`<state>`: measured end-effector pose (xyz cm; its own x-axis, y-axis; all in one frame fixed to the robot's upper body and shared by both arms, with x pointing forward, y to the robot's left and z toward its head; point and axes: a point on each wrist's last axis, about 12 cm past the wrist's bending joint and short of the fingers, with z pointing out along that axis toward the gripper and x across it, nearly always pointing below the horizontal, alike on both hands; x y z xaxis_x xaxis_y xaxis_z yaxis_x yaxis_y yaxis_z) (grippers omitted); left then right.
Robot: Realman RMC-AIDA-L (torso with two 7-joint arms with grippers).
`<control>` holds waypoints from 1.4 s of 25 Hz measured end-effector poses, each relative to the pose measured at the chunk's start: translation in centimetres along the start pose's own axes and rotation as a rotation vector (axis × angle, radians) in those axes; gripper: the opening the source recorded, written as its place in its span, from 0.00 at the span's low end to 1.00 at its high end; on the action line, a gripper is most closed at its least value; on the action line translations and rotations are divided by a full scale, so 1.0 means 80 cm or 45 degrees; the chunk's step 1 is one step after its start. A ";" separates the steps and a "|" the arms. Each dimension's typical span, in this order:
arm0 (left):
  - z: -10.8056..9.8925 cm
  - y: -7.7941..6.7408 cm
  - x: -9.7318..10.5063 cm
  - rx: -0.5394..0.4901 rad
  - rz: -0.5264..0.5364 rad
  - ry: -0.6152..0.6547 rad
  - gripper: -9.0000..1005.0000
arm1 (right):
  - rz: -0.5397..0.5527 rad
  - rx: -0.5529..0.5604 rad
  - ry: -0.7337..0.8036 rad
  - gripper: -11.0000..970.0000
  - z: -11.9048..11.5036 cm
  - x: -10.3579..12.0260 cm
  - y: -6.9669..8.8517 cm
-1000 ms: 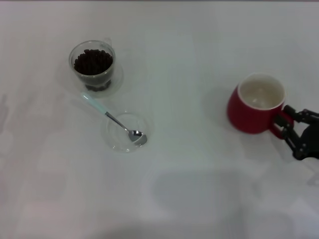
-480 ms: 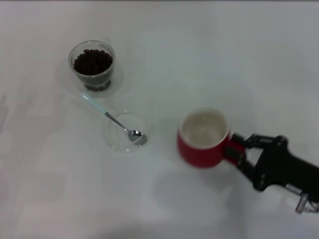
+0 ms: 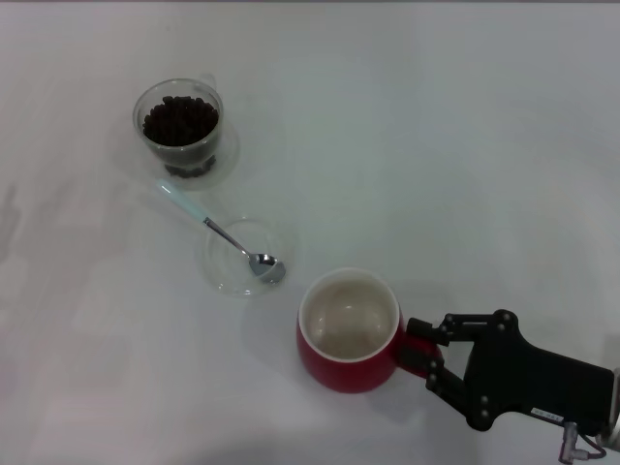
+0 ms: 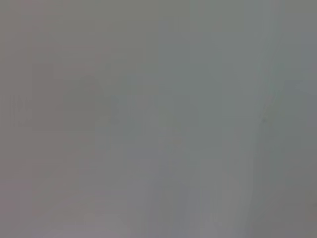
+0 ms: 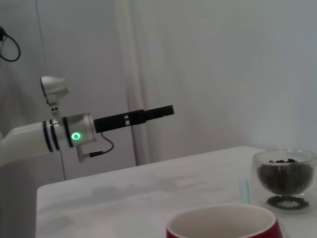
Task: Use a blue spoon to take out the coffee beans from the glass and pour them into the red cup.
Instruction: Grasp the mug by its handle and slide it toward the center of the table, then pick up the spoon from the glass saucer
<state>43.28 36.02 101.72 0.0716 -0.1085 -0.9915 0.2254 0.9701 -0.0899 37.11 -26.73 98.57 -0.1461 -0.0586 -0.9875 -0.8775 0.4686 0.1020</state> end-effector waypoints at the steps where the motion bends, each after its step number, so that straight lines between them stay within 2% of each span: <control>1: 0.000 0.000 0.000 0.000 0.000 0.000 0.60 | 0.000 -0.005 0.002 0.24 0.000 0.000 0.001; 10: -0.002 -0.002 0.001 0.011 0.002 0.004 0.60 | -0.010 0.000 0.032 0.25 -0.001 0.004 0.000; 19: -0.003 -0.009 -0.001 0.050 -0.050 -0.026 0.60 | -0.007 -0.008 -0.021 0.42 -0.012 -0.003 0.002; 21: -0.002 -0.014 0.000 0.072 -0.129 -0.032 0.60 | -0.008 -0.027 -0.079 0.45 -0.020 -0.010 0.004; 26: 0.003 -0.029 0.004 0.156 -0.462 0.007 0.60 | -0.018 -0.056 -0.210 0.52 -0.042 -0.030 0.002; 27: 0.003 -0.029 0.004 0.156 -0.462 0.007 0.60 | -0.023 -0.054 -0.234 0.59 -0.046 -0.033 0.001; 28: 0.008 -0.038 0.010 0.195 -0.662 0.067 0.60 | -0.033 -0.047 -0.262 0.66 -0.050 -0.038 -0.001; 29: 0.008 -0.038 0.010 0.195 -0.662 0.067 0.60 | -0.044 -0.038 -0.288 0.74 -0.055 -0.042 -0.003; 33: 0.022 -0.059 0.026 0.234 -1.049 0.246 0.61 | -0.084 -0.022 -0.375 0.74 -0.068 -0.057 -0.010; 35: 0.026 -0.064 0.032 0.233 -1.152 0.331 0.60 | -0.100 -0.019 -0.396 0.74 -0.071 -0.061 -0.014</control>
<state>44.36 30.36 99.82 -0.4172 -0.7270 -0.5454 0.2391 0.4911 -0.8376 36.23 -31.96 103.96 0.0670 0.1795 -0.9815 -0.8877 0.4599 0.0235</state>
